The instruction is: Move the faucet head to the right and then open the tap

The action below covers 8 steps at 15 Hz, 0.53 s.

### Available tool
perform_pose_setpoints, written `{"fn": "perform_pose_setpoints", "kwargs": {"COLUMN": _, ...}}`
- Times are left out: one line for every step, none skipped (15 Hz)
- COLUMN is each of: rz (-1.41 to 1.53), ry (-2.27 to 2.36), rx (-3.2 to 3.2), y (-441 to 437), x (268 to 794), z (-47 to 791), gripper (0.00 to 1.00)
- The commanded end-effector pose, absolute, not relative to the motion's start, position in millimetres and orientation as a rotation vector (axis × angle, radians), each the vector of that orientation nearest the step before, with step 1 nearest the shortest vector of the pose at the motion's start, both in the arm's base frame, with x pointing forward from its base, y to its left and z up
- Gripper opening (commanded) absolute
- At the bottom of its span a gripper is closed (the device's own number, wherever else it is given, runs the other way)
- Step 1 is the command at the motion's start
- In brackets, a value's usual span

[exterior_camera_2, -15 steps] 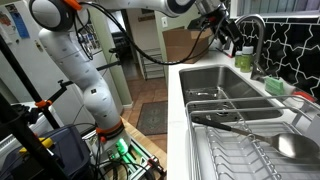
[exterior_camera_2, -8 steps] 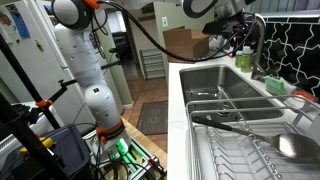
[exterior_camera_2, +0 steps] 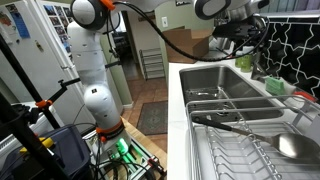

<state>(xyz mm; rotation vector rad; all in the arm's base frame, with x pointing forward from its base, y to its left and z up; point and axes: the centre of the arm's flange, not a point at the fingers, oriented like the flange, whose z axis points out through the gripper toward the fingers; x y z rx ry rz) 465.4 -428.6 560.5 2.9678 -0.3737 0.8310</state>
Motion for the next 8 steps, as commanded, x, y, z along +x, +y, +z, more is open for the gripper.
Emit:
{"fn": "perform_pose_setpoints", "kwargs": {"rz": 0.832, "ry": -0.373, "rx": 2.967, "y": -429, "x": 465, "z": 561, "gripper": 1.00}}
{"fn": "perform_pose_setpoints", "kwargs": {"rz": 0.833, "ry": -0.373, "rx": 2.967, "y": -429, "x": 465, "z": 562, "gripper": 1.00}}
{"fn": "perform_pose_setpoints", "kwargs": {"rz": 0.829, "ry": -0.425, "rx": 2.965, "y": -437, "x": 477, "z": 559, "gripper": 1.00}}
{"fn": "perform_pose_setpoints", "kwargs": {"rz": 0.805, "ry": -0.449, "rx": 2.980, "y": -443, "x": 486, "z": 555, "gripper": 1.00}}
{"fn": "perform_pose_setpoints", "kwargs": {"rz": 0.789, "ry": -0.445, "rx": 2.996, "y": -451, "x": 497, "z": 550, "gripper": 1.00}}
{"fn": "perform_pose_setpoints", "kwargs": {"rz": 0.782, "ry": -0.438, "rx": 3.006, "y": -456, "x": 505, "z": 544, "gripper": 1.00}}
{"fn": "perform_pose_setpoints", "kwargs": {"rz": 0.781, "ry": -0.428, "rx": 3.018, "y": -460, "x": 513, "z": 538, "gripper": 1.00}}
{"fn": "perform_pose_setpoints", "kwargs": {"rz": 0.761, "ry": -0.383, "rx": 3.048, "y": -463, "x": 521, "z": 532, "gripper": 1.00}}
